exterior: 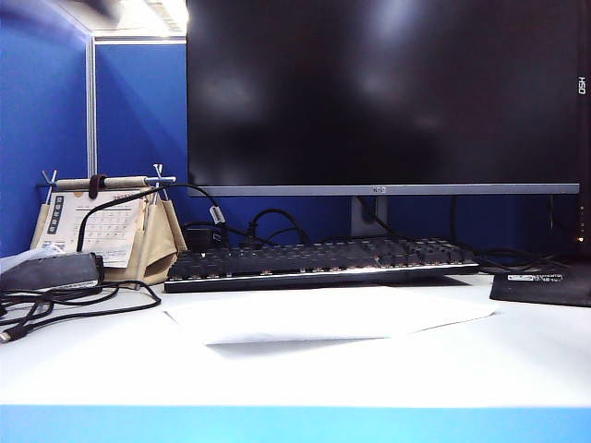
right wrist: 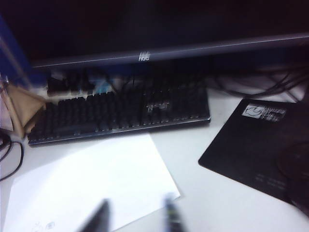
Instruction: Put a wrinkled paper upside down.
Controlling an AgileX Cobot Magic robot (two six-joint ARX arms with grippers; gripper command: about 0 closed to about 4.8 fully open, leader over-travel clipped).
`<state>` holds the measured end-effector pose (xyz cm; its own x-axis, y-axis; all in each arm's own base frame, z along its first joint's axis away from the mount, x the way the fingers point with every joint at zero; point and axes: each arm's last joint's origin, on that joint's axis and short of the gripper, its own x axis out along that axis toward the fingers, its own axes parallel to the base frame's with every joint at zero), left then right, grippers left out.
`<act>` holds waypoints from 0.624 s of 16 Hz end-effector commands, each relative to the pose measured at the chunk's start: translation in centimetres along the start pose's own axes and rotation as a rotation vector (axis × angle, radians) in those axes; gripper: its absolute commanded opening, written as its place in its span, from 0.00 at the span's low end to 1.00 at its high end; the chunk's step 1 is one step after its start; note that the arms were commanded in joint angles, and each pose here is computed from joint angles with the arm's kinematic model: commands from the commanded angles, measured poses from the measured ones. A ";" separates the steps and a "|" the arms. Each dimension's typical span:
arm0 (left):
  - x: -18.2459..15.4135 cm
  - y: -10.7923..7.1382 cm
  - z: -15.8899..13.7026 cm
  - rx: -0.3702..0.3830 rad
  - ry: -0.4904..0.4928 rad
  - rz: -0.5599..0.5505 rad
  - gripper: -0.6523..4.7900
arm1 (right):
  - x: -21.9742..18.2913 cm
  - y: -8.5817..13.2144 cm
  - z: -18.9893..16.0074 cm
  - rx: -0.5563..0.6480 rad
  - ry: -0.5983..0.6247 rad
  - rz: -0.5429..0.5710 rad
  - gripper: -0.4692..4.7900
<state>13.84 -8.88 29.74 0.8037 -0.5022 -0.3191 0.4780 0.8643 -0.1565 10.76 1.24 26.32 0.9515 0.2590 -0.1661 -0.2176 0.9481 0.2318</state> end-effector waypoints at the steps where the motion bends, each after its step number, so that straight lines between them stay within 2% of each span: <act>1: 0.6 1.1 -4.7 -0.063 -0.008 0.108 0.44 | -1.5 -0.5 -2.9 0.007 -0.086 -0.042 0.22; 3: 1.0 1.8 -8.0 -0.095 0.029 0.154 0.43 | -1.9 -0.9 -4.8 0.067 -0.119 -0.071 0.19; 5: 1.4 2.2 -10.1 -0.174 0.028 0.161 0.43 | -1.7 -1.3 -6.5 0.084 -0.089 -0.106 0.18; 6: 1.5 2.2 -10.6 -0.179 0.021 0.159 0.43 | -1.5 -1.5 -7.1 0.091 -0.038 -0.122 0.15; 7: 1.6 2.4 -11.3 -0.174 0.003 0.171 0.43 | -1.3 -1.7 -7.7 0.095 -0.014 -0.143 0.08; 10: 1.8 2.9 -13.3 -0.165 0.009 0.226 0.43 | -0.8 -2.3 -9.2 0.095 0.020 -0.205 0.08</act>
<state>12.00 -7.01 16.57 0.8697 -0.3124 -0.3822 0.2340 0.9426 -0.2381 8.44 0.63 17.46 0.9676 0.0950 -0.2340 -0.0241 0.9570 0.2890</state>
